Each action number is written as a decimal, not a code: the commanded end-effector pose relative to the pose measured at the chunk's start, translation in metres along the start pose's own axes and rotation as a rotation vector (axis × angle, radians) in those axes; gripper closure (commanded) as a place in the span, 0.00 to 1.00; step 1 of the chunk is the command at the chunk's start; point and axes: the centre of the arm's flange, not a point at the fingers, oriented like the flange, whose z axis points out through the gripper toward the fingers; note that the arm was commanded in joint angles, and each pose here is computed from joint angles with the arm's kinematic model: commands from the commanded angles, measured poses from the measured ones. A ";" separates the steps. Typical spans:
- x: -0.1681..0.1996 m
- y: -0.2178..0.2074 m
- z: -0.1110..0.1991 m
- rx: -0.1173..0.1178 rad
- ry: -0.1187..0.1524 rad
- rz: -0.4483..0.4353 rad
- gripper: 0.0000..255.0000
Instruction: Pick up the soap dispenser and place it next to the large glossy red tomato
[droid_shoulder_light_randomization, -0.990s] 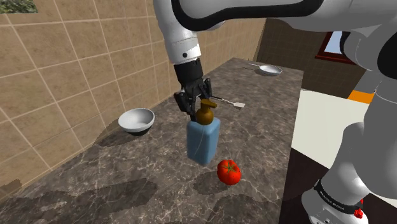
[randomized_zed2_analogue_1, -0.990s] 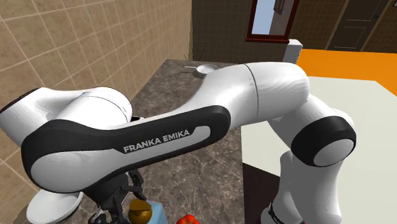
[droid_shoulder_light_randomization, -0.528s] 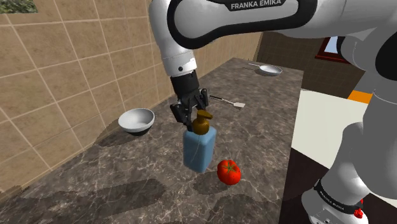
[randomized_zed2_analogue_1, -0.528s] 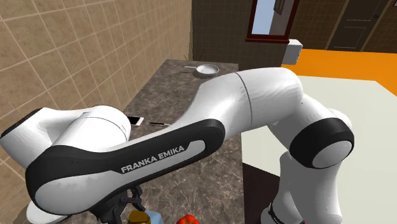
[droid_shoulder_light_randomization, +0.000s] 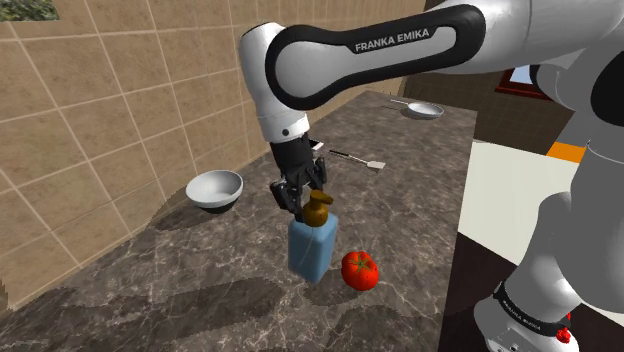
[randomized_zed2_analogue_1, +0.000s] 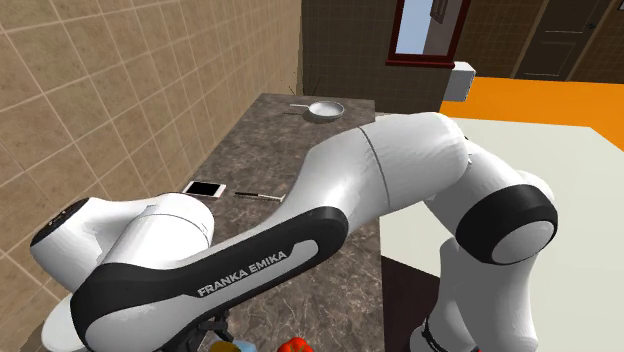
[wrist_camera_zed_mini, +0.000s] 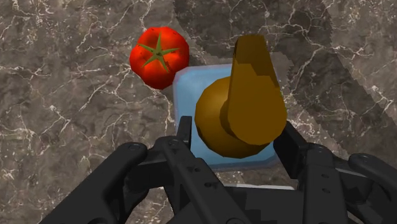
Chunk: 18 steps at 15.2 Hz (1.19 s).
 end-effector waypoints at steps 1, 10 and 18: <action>0.004 0.000 0.010 0.000 0.001 0.000 1.00; 0.021 -0.001 0.054 0.000 0.001 0.000 1.00; 0.025 -0.001 0.067 0.000 0.001 0.000 1.00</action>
